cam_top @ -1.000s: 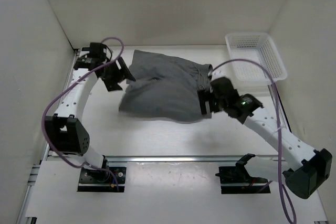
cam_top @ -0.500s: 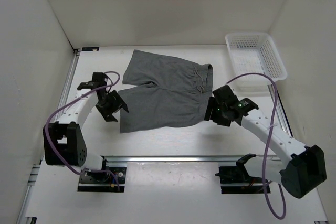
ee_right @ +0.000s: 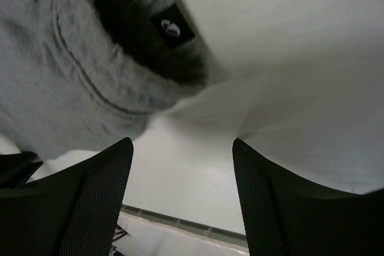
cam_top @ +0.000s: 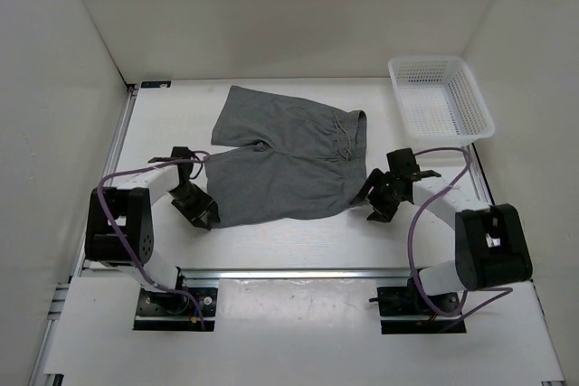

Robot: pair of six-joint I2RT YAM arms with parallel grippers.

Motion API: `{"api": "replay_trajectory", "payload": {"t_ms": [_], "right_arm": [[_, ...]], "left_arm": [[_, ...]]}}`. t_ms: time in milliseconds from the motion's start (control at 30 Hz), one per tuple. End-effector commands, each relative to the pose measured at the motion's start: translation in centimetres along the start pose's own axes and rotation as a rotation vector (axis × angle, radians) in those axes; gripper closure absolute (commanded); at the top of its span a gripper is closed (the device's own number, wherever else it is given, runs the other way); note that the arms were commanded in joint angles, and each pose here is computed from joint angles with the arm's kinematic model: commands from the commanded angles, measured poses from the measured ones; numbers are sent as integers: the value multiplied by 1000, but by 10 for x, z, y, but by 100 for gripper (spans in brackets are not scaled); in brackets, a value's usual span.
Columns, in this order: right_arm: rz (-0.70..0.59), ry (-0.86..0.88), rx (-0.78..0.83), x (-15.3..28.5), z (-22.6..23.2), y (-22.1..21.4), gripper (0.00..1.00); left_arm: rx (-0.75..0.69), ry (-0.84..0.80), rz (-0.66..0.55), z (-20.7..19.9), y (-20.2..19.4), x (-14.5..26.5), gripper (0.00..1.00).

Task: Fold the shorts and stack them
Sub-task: Flatten the shorts out

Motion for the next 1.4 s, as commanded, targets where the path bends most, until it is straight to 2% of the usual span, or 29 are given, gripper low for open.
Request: {"api": "replay_trajectory", "payload": {"t_ms": [0, 100, 133, 167, 233, 267, 367, 567, 667, 800, 833, 867, 967, 1033, 1133, 1167, 1233, 1300, 1333, 1367], "right_arm": [[-39, 114, -18, -11, 24, 24, 28], [-27, 88, -26, -26, 24, 33, 44], [-49, 81, -10, -28, 28, 42, 54], [-38, 59, 1, -33, 26, 45, 71], [-67, 36, 32, -28, 33, 58, 94], [-91, 39, 38, -25, 37, 65, 99], [-161, 32, 77, -5, 48, 79, 100], [-204, 34, 123, 24, 56, 83, 100], [-227, 17, 122, 29, 48, 76, 100], [-219, -3, 107, 32, 39, 61, 100], [-217, 5, 123, 35, 41, 54, 100], [-220, -18, 129, 33, 35, 48, 100], [-194, -61, 177, 32, 29, 28, 100], [-193, -118, 190, 27, 17, 18, 100], [-169, -174, 184, 20, 4, 12, 88], [-141, -198, 180, 18, -1, 8, 76], [-138, -228, 188, 21, -7, 6, 67], [-158, -224, 190, 28, -10, 3, 40], [-163, -220, 191, 29, -11, 1, 23], [-177, -208, 182, 32, -11, 0, 20]], "left_arm": [[-9, -34, -65, -18, 15, 1, 58], [-27, -28, -71, -24, 19, -2, 74], [-26, -14, -75, -23, 21, -4, 89], [-45, -12, -74, -25, 23, -5, 89], [-92, -44, -88, -36, 29, 6, 89], [-92, -44, -88, -38, 29, 10, 89], [-121, -77, -142, -48, 34, 42, 89], [-149, -179, -223, -63, 32, 108, 89], [-164, -206, -233, -72, 34, 122, 89], [-184, -181, -205, -80, 40, 115, 89], [-184, -181, -204, -80, 40, 115, 87], [-194, -177, -180, -77, 37, 111, 81], [-223, -205, -129, -68, 24, 105, 37], [-235, -209, -84, -65, 20, 86, 10], [-235, -162, -95, -68, 31, 71, 9], [-250, -139, -87, -66, 29, 67, 13], [-251, -90, -91, -50, 21, 59, 16], [-230, -68, -108, -28, 11, 57, 23], [-219, -67, -107, -21, 6, 56, 24], [-212, -84, -120, -16, 1, 60, 26]]}}
Point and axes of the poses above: each gripper's point midway between its finger pads, its own x axis back along the fingers, its own z axis along the line the jaws close on, y = z × x, the point moved 5 cm from there along x, back along the fingers, and after that the axes turned 7 degrees about x, right-handed, at the moved point
